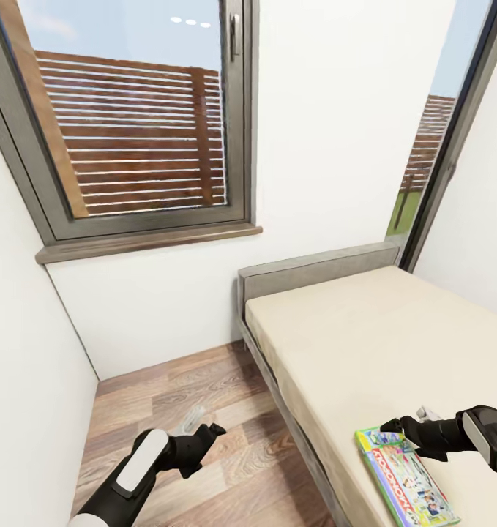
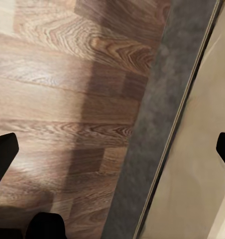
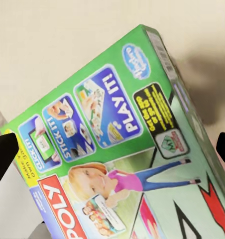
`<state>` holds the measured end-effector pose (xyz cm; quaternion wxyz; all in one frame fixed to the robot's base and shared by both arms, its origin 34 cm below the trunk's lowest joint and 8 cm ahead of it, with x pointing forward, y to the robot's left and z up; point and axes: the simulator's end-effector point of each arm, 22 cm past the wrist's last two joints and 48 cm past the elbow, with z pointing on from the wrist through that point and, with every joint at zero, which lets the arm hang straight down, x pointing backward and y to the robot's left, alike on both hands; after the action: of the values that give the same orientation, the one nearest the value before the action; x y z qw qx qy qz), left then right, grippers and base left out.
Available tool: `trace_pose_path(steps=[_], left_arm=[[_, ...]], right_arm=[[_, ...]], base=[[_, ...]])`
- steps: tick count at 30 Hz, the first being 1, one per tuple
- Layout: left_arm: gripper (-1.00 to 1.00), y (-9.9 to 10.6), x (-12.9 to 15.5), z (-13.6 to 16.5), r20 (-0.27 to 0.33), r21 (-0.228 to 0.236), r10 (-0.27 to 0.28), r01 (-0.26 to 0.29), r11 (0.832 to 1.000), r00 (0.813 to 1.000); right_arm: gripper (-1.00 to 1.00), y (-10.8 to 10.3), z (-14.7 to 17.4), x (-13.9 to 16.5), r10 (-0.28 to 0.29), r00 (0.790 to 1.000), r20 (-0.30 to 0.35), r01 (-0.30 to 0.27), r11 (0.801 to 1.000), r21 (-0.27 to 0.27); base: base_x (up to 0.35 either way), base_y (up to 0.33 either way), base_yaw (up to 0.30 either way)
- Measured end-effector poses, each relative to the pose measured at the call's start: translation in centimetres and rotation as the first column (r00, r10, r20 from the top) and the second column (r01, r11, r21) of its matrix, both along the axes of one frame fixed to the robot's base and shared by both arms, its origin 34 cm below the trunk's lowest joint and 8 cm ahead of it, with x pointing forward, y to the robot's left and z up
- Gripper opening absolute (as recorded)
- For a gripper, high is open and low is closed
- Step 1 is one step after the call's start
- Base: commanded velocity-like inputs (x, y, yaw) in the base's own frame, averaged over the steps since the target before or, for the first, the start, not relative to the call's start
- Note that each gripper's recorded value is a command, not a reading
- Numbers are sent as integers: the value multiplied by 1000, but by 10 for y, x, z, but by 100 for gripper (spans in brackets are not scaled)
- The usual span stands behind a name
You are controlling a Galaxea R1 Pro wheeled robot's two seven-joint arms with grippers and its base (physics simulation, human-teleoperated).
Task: Put all the toys in the child's room - the three board games (two on the bed and one on the table), the two jigsaw puzzles on the table, and the tennis ball on the table - inside the toy box on the table in the child's room.
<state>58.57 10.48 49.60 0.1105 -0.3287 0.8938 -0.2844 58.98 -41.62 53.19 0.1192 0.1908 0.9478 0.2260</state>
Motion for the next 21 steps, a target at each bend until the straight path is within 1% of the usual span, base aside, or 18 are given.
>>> trace_pose_path(steps=[21], left_arm=[[100,-1,-7,-5,-11,-1,1,-1,1000,1000]], right_arm=[[100,0,0,0,0,1000,1,0,1000,-1]], base=[[0,0,28]])
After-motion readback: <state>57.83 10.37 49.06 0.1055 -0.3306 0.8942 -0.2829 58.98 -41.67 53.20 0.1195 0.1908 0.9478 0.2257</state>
